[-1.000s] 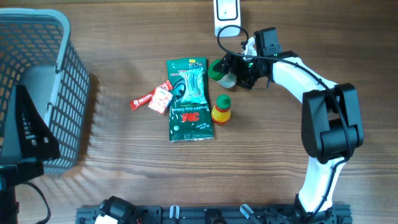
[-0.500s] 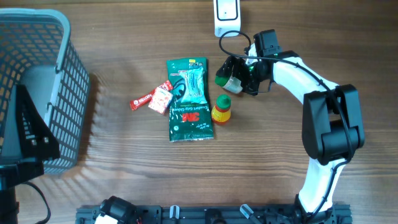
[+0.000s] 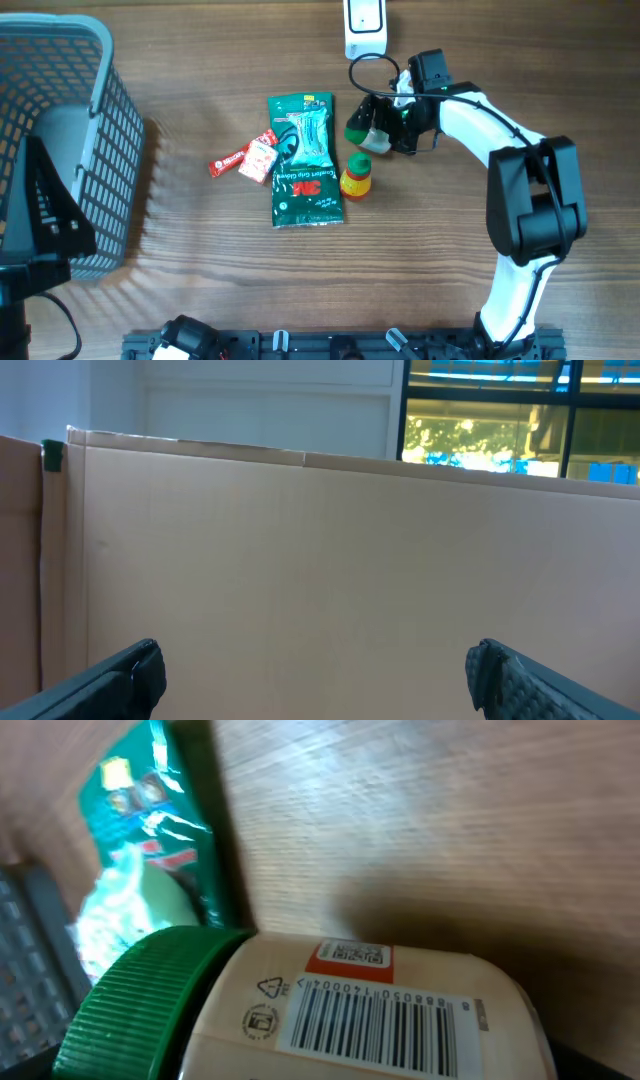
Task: Scan the item barcode
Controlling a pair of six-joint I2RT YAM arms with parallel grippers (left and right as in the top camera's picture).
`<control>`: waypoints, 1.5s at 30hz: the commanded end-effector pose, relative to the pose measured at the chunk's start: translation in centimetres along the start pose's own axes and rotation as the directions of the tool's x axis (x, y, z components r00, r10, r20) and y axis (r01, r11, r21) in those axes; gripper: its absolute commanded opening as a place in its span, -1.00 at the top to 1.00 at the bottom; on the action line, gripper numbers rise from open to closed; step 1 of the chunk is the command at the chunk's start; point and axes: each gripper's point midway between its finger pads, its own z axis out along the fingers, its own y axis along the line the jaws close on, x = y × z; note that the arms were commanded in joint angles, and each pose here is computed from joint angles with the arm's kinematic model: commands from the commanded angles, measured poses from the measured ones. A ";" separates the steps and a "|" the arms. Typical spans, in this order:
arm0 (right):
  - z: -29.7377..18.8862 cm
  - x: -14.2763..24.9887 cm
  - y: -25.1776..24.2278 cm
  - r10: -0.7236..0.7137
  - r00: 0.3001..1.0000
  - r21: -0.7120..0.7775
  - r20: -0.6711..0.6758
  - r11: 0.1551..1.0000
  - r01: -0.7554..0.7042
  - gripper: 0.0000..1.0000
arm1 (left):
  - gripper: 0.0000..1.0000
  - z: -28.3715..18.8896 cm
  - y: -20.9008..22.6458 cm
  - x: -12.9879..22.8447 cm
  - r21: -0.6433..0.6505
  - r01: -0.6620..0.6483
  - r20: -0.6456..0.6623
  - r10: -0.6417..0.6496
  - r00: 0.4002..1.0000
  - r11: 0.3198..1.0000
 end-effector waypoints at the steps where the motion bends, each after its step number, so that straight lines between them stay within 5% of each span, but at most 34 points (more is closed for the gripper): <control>1: -1.8 -0.6 -4.5 0.032 0.995 0.275 0.090 0.960 -0.056 -1.00 | -1.00 -0.2 0.0 0.1 0.004 -0.015 0.001 0.015 1.000 1.000; 9: -8.9 -0.6 -4.8 0.380 0.834 0.310 0.399 0.801 -0.513 -1.00 | -1.00 -0.2 0.0 0.1 0.005 -0.016 -0.002 0.016 1.000 1.000; 15: -9.6 1.2 -5.4 0.402 0.821 0.372 0.406 0.748 -0.550 -0.99 | -1.00 -0.2 0.0 0.2 0.005 -0.017 -0.002 0.017 1.000 1.000; 20: -12.8 -0.7 -2.5 -0.044 0.962 0.486 0.268 0.869 -0.095 -0.99 | -1.00 -0.2 0.0 0.2 0.005 -0.016 -0.002 0.016 1.000 1.000; 26: -14.3 -3.4 0.3 -0.303 0.913 0.494 0.273 0.859 0.138 -0.99 | -1.00 -0.1 0.0 0.2 0.005 -0.017 -0.003 0.017 1.000 1.000; 30: -12.3 -3.0 0.1 -0.458 0.879 0.539 0.131 0.777 0.325 -0.99 | -1.00 -0.1 0.0 0.2 0.005 -0.017 -0.003 0.017 1.000 1.000; 38: -6.4 -0.6 -0.4 -0.644 0.746 0.516 -0.170 0.587 0.624 -0.96 | -1.00 -0.2 0.0 0.1 0.005 -0.016 -0.001 0.016 1.000 1.000; 45: -6.0 -0.8 -1.6 -0.649 0.728 0.532 -0.222 0.545 0.648 -0.76 | -1.00 -0.2 0.0 0.0 0.004 -0.015 0.003 0.015 1.000 1.000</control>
